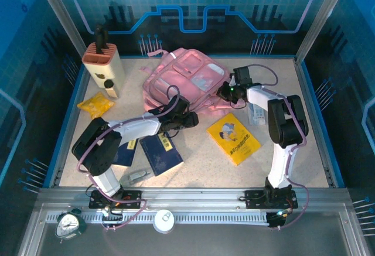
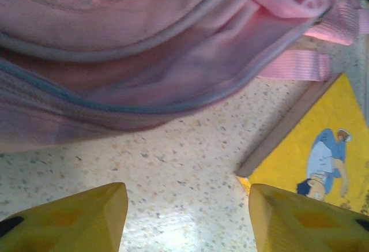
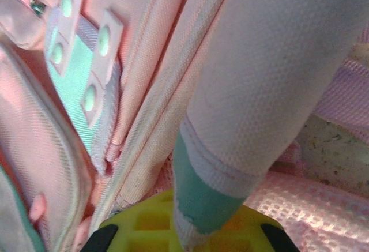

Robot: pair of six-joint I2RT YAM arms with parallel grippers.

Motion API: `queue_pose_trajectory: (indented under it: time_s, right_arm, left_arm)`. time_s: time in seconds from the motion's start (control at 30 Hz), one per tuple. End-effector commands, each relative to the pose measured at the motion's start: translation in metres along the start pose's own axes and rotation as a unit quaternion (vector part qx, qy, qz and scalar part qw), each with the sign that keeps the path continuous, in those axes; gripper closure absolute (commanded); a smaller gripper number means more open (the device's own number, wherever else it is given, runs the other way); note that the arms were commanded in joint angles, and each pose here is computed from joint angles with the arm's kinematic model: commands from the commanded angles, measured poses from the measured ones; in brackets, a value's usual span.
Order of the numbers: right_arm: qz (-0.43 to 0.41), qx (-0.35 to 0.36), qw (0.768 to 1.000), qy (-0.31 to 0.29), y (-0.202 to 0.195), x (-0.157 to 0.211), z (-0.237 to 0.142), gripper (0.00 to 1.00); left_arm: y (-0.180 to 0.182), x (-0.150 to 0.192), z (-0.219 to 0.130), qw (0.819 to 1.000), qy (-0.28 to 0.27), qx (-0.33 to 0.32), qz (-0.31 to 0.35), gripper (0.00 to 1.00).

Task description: Pack the student bag

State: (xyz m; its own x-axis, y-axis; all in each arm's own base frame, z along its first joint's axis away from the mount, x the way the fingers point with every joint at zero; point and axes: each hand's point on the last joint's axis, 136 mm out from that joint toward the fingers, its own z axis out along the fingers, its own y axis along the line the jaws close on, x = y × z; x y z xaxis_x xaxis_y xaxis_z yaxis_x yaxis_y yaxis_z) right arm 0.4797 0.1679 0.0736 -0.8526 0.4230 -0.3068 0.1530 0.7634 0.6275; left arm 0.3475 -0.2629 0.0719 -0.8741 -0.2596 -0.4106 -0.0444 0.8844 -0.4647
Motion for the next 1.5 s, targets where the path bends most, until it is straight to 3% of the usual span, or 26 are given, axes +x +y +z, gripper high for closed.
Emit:
queue_pose_trajectory:
  time_s: [0.0, 0.17, 0.33, 0.5, 0.67, 0.9, 1.13, 1.37, 1.47]
  right_arm:
    - [-0.035, -0.062, 0.996, -0.052, 0.049, -0.022, -0.055, 0.99]
    - [-0.059, -0.064, 0.994, -0.060, 0.055, 0.002, -0.088, 1.00]
    - [-0.046, -0.070, 0.995, -0.056, 0.065, 0.039, -0.110, 1.00]
    - [-0.012, -0.038, 0.996, -0.085, 0.069, 0.055, -0.120, 1.00]
    - [0.041, -0.031, 0.993, -0.109, 0.068, 0.059, -0.120, 1.00]
    - [0.052, -0.027, 0.991, -0.121, 0.074, 0.060, -0.128, 1.00]
    - [0.049, -0.027, 0.991, -0.122, 0.075, 0.062, -0.133, 1.00]
    - [0.048, -0.030, 0.991, -0.118, 0.076, 0.062, -0.131, 1.00]
    - [0.045, -0.033, 0.991, -0.120, 0.077, 0.063, -0.133, 1.00]
  left_arm:
    - [0.028, -0.019, 0.004, 0.999, -0.018, -0.038, 0.016, 0.43]
    - [0.065, -0.053, -0.005, 0.995, -0.042, -0.087, -0.009, 0.44]
    - [0.060, -0.086, -0.021, 0.993, -0.080, -0.075, 0.031, 0.44]
    - [0.057, -0.101, -0.041, 0.992, -0.075, -0.082, 0.058, 0.40]
    - [0.030, -0.079, -0.073, 0.997, -0.052, -0.022, 0.059, 0.39]
    - [-0.021, -0.019, -0.092, 0.992, -0.046, 0.048, 0.108, 0.40]
    - [-0.080, 0.014, -0.074, 0.970, -0.066, 0.115, 0.203, 0.41]
    - [-0.104, 0.019, -0.037, 0.963, -0.048, 0.125, 0.235, 0.42]
    - [-0.097, 0.007, -0.025, 0.969, -0.072, 0.093, 0.219, 0.43]
